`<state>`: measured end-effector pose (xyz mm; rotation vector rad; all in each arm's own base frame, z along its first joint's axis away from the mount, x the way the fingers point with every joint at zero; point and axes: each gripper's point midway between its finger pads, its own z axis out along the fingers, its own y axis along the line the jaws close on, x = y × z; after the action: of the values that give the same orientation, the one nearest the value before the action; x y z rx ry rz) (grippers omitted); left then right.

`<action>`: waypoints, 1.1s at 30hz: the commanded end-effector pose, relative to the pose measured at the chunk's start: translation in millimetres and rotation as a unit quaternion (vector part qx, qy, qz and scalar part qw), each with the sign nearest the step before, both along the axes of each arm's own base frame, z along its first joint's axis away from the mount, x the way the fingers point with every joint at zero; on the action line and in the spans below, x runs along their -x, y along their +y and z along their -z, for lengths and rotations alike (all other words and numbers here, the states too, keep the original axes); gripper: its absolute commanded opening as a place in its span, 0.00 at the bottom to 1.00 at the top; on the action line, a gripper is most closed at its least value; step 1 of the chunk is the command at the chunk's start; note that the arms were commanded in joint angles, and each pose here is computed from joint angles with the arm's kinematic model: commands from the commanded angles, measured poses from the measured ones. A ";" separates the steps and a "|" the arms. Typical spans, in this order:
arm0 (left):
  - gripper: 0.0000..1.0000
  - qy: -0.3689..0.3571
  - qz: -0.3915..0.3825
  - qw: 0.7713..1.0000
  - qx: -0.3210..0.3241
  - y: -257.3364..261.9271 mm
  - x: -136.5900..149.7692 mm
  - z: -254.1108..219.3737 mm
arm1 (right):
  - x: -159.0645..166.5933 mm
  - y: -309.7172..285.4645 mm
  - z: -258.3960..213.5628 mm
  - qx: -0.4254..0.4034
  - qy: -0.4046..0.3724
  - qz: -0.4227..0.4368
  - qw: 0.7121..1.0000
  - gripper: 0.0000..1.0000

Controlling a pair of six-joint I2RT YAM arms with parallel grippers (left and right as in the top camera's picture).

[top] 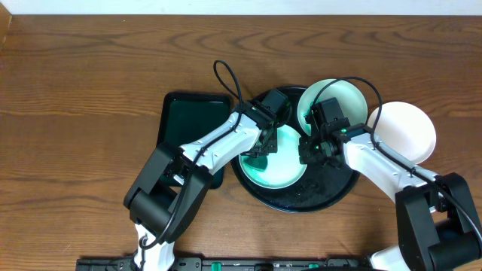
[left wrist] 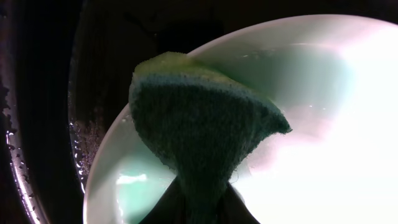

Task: Clean dirty plates on tray and stack at the side
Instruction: 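Scrub the lower mint plate surface with the sponge in the left gripper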

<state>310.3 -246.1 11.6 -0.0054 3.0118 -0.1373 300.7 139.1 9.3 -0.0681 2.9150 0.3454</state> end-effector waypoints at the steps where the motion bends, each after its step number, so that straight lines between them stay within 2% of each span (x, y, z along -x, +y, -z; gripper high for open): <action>1: 0.14 0.038 -0.005 0.999 -0.016 6.6 13.8 19.3 | -2.9 0.9 -5.1 0.001 -0.010 -0.009 1.000 0.01; 5: 0.13 0.039 -0.007 0.999 -0.016 6.6 14.1 19.3 | -2.9 1.0 -5.1 0.000 -0.010 -0.009 1.000 0.01; 7: 0.08 0.041 -0.007 0.999 -0.016 6.9 15.1 19.4 | -2.8 1.0 -5.1 0.001 -0.010 -0.009 1.000 0.01; 24: 0.07 0.040 0.001 0.999 -0.013 3.3 25.7 33.3 | -2.8 1.0 -5.1 0.001 -0.010 -0.009 1.000 0.01; 33: 0.07 0.067 0.018 0.996 0.062 -28.2 34.9 29.4 | -2.9 1.0 -5.2 0.000 -0.010 -0.009 1.000 0.01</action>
<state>310.5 -253.7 8.3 -0.0125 2.9871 -0.1885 300.7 139.0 9.3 -0.0680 2.9149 0.3449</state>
